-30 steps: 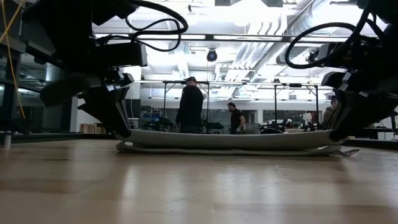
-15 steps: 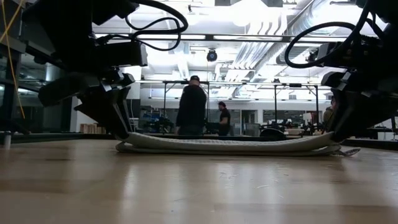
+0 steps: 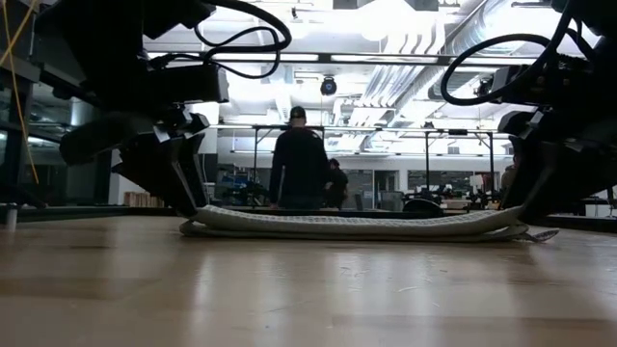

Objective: Fold microfiber towels
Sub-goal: Fold the gray microfiber towel

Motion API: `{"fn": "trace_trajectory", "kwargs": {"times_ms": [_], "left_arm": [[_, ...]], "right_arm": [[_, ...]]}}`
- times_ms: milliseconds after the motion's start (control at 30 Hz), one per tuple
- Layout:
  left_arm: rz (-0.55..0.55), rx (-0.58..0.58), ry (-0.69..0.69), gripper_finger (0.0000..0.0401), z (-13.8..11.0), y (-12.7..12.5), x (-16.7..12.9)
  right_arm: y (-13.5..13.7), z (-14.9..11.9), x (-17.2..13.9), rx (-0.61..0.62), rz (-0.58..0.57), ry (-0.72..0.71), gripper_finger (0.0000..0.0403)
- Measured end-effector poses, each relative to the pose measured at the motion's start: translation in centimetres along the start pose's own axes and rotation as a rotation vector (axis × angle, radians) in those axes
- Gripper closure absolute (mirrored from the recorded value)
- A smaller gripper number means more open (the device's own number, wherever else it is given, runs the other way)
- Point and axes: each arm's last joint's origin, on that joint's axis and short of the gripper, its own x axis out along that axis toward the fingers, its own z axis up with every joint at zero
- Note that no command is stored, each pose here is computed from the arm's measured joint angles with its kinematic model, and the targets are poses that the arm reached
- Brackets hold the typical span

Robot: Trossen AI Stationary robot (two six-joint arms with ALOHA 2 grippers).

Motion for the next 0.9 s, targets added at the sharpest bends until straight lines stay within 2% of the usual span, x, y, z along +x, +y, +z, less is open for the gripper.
{"fn": "trace_trajectory", "kwargs": {"times_ms": [233, 633, 900], "left_arm": [[-0.004, 0.02, -0.02, 0.0249, 1.3, 0.0, -0.7], [-0.005, 0.036, -0.03, 0.0249, 2.3, 0.1, -1.3], [0.001, 0.087, -0.044, 0.0249, 3.6, 0.2, -2.2]], "right_arm": [[0.1, 0.0, 0.0, 0.002, 0.014, 0.006, 0.0218], [0.1, 0.1, -0.1, -0.008, 0.025, 0.012, 0.0213], [0.2, 2.4, -1.0, -0.037, 0.038, -0.028, 0.0213]]}}
